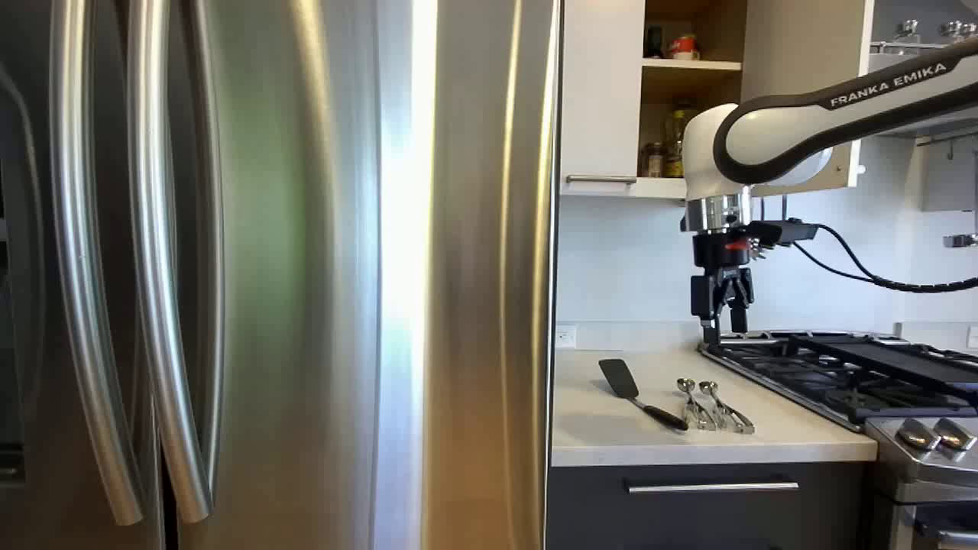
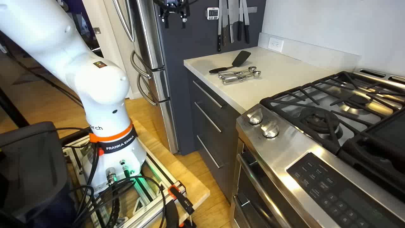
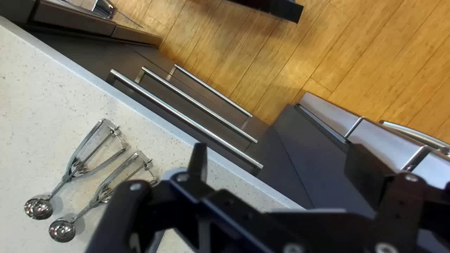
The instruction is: Close the right opened door of the wall cabinet
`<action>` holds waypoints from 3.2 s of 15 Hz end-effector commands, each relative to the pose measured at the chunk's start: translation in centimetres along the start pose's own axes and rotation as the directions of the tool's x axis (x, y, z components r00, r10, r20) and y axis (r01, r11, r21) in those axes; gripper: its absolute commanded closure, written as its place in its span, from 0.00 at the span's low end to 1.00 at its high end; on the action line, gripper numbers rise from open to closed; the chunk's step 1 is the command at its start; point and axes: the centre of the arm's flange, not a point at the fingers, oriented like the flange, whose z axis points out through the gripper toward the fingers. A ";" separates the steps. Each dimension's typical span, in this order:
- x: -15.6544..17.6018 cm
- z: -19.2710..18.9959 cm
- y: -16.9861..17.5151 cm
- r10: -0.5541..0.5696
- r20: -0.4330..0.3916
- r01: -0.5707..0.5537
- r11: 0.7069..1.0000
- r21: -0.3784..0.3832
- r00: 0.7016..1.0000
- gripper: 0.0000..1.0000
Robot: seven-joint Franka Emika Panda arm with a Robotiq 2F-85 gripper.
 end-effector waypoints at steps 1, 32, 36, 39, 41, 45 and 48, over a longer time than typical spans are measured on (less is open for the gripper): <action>0.0 0.0 0.0 0.000 0.000 0.000 1.000 0.000 1.000 0.00; -17.3 -10.0 15.5 0.470 -0.208 -0.369 0.845 0.388 0.858 0.00; -22.5 -13.1 20.8 0.643 -0.245 -0.493 0.734 0.467 0.726 0.00; -26.2 -14.7 25.3 0.738 -0.301 -0.525 0.653 0.546 0.604 0.00; -27.9 -15.8 27.7 0.790 -0.340 -0.547 0.603 0.581 0.510 0.00; -29.5 -16.3 29.2 0.803 -0.397 -0.555 0.594 0.582 0.444 0.00; -29.7 -16.4 29.5 0.813 -0.402 -0.559 0.582 0.590 0.421 0.00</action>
